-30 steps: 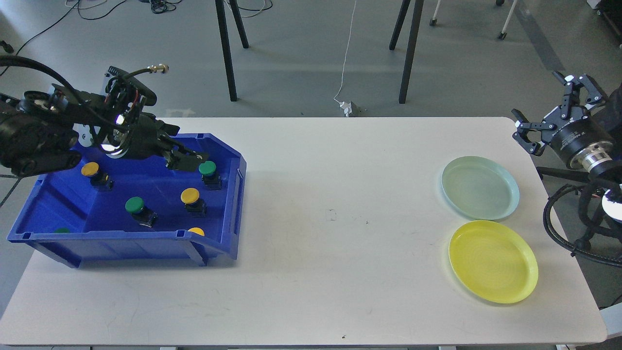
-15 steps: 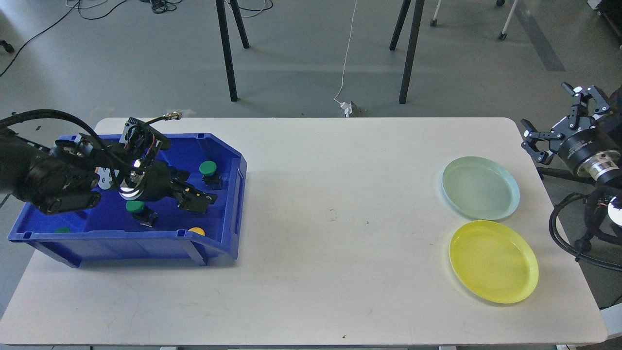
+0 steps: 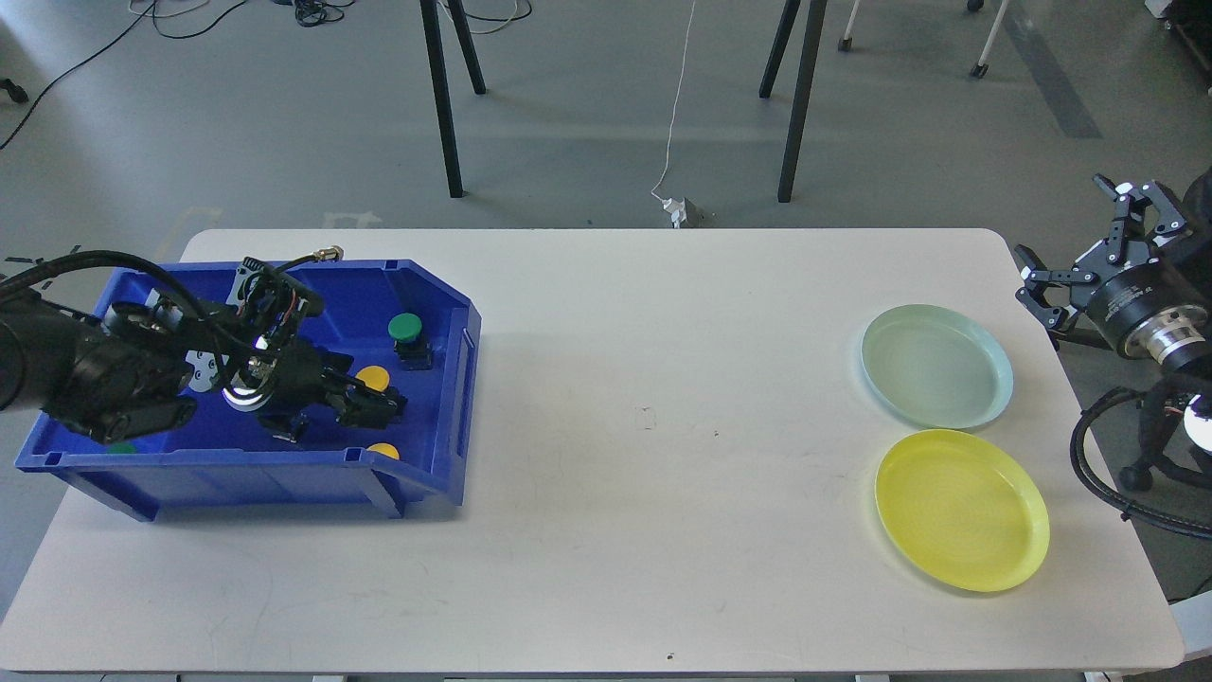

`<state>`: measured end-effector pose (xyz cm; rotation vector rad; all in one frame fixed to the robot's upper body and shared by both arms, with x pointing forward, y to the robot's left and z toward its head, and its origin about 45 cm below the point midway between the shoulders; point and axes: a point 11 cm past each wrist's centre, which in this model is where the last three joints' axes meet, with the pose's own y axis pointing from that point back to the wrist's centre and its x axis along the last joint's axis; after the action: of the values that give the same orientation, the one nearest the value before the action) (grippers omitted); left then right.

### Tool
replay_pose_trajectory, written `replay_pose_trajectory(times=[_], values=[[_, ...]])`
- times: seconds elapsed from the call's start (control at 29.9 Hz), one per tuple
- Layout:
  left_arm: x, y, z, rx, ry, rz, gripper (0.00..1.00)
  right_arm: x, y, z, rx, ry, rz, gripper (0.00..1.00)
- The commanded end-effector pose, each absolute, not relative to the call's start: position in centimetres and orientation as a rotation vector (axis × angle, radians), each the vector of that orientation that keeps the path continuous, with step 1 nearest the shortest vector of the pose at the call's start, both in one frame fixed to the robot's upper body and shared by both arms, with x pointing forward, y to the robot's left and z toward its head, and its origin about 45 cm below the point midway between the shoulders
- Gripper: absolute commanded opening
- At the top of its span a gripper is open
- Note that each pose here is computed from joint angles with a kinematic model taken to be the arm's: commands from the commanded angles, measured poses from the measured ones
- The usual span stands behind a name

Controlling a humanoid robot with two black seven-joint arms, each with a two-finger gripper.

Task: Pass button and place on color plate
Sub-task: 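Lift the yellow button and carry it toward the right gripper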

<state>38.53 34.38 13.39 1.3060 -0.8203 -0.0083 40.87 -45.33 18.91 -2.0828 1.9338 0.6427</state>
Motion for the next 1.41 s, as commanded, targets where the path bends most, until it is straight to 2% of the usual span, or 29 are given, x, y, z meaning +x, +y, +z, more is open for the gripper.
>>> replay_pose_trajectory(times=[0.0,0.1,0.17,0.23,0.4,0.54,0.64,0.8,0.9,0.97,1.07,1.21,1.37], values=[[38.9,34.3,13.6,1.302,-0.829,0.008,0.51,40.7,-45.4,18.7,-2.082,1.937,0.648,0.99],[39.1,34.3,13.7,1.298,-0.834,0.020,0.42,40.5,-45.5,18.4,-2.080,1.943,0.656,0.99],[39.1,34.5,13.8,1.300,-0.835,0.022,0.27,40.4,-45.5,18.3,-2.080,1.944,0.658,0.99],[39.1,34.5,13.8,1.301,-0.838,0.021,0.05,40.2,-45.6,18.0,-2.078,1.950,0.666,0.99],[38.8,34.9,13.9,1.300,-0.823,0.031,0.03,40.1,-45.7,17.9,-2.078,1.954,0.668,0.99],[38.3,36.4,15.7,1.252,-0.763,0.155,0.03,40.1,-45.6,17.9,-2.076,1.952,0.668,0.99],[38.0,36.9,20.4,1.121,-0.704,0.329,0.03,40.2,-45.6,18.0,-2.075,1.951,0.666,0.99],[35.8,31.7,29.5,0.714,-0.669,0.494,0.04,40.3,-44.8,18.1,-2.113,1.927,0.665,0.99],[34.4,28.0,31.2,0.526,-0.663,0.519,0.04,40.9,-41.4,19.0,-2.220,1.802,0.659,0.99],[35.2,25.6,32.9,0.393,-0.680,0.596,0.03,40.8,-38.3,19.6,-2.363,1.695,0.647,0.99],[36.1,20.5,32.8,0.239,-0.618,0.624,0.03,40.5,-34.1,21.2,-2.534,1.530,0.586,0.99],[37.8,15.0,30.1,0.180,-0.568,0.622,0.03,40.3,-29.4,23.2,-2.685,1.345,0.497,0.99],[38.9,12.8,26.8,0.174,-0.517,0.658,0.03,40.7,-25.6,24.5,-2.758,1.210,0.454,0.99]])
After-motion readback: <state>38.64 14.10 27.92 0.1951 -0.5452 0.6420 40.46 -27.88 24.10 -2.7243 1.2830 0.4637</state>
